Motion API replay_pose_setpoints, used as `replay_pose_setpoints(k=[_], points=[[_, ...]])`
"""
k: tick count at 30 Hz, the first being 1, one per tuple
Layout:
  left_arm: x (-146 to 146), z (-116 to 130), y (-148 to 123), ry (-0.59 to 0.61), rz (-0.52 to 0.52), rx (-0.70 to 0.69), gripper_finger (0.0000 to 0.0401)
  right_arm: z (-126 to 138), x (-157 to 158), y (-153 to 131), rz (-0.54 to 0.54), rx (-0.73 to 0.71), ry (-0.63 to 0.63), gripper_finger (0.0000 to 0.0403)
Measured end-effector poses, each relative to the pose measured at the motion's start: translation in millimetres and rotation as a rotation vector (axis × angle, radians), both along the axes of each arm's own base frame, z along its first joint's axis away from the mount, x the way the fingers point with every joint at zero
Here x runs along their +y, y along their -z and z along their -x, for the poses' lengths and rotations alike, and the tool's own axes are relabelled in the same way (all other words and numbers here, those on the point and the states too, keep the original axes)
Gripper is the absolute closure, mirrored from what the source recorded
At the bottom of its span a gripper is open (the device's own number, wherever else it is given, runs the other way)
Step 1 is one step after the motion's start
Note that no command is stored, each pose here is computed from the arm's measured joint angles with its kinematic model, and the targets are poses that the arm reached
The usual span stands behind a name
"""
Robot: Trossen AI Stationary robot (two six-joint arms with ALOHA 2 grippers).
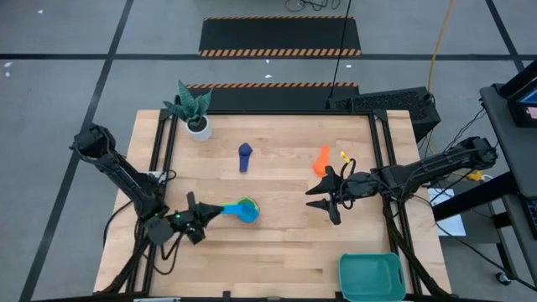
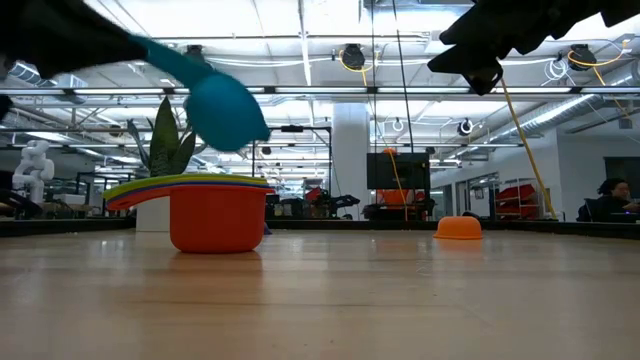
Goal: Nest measuring cups in basket
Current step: Stack the light blue measuring cup on top of the green measuring cup
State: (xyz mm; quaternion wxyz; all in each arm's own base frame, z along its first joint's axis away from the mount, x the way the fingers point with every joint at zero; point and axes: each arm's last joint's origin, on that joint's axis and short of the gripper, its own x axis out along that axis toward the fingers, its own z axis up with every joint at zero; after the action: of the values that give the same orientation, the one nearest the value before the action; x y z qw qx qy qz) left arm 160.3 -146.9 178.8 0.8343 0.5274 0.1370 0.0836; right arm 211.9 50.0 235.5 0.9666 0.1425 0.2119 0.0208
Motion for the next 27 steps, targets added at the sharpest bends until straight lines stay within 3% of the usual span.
replay_pose_setpoints(k=[6, 12, 22, 27], points=[[11.7, -2.8, 9.6, -0.029, -0.047, 0.038, 0.0384, 0.0, 0.0, 0.0, -0.001, 0.0, 0.0, 0.0236], [16.5, -8.4, 12.2, 0.02, -0.048, 0.081, 0.0392, 0.0, 0.0, 0.0, -0.001, 0.0, 0.0, 0.0236], [21.9, -11.9, 12.7, -0.022, -0.016, 0.074, 0.0294, 0.0, 0.0, 0.0, -0.001, 0.0, 0.0, 0.0236], [21.7, -12.0, 12.7, -0.028, 0.048, 0.055, 0.0252, 0.0, 0.0, 0.0, -0.001, 0.0, 0.0, 0.0236]])
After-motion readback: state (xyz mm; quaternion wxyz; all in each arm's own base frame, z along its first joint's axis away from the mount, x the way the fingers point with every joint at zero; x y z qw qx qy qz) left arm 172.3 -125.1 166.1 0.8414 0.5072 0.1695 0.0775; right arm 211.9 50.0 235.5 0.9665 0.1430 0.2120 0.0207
